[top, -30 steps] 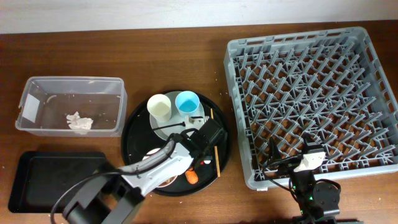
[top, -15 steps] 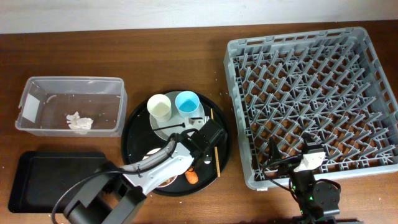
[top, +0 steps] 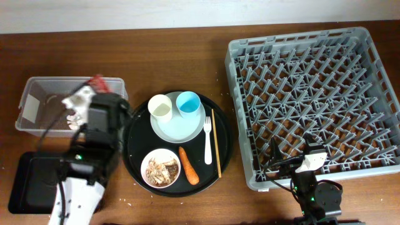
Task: Sort waste into correct bins and load items into the dishwasher rack
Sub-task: 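Carry the red wrapper with the left gripper into the clear bin, release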
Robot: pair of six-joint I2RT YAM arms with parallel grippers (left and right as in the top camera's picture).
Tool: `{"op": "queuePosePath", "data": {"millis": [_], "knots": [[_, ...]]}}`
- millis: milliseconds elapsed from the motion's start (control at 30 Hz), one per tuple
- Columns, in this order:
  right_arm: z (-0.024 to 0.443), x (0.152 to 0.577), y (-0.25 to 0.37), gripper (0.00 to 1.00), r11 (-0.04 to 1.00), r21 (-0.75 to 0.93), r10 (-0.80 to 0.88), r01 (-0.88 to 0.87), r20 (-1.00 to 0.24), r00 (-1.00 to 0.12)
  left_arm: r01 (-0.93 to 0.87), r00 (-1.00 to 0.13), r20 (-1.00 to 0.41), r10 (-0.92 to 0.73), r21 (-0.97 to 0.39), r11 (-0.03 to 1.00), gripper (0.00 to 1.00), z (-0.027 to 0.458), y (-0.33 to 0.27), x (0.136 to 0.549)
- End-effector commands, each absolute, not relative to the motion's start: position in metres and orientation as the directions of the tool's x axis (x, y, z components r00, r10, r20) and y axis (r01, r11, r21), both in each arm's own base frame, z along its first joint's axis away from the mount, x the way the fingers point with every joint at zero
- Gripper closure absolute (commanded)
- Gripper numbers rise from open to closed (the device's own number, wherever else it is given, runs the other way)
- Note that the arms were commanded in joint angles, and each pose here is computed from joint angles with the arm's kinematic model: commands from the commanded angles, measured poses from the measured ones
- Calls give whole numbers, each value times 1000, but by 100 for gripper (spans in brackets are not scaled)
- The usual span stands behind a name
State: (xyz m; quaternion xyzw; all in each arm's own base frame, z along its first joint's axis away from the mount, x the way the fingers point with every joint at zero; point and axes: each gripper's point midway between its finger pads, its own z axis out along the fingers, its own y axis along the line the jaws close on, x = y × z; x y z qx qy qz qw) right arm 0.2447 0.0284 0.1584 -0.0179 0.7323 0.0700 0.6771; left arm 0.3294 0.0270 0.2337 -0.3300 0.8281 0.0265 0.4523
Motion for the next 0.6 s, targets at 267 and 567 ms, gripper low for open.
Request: {"op": "queuePosePath", "data": {"millis": [267, 567], "knots": [[156, 245, 27, 1, 990, 78, 68, -114, -994, -87, -652, -434, -463, -773, -432, 624, 70, 101, 103, 407], [156, 245, 27, 1, 990, 78, 68, -114, -994, -87, -499, -491, -544, -680, -464, 732, 43, 193, 82, 404]]}}
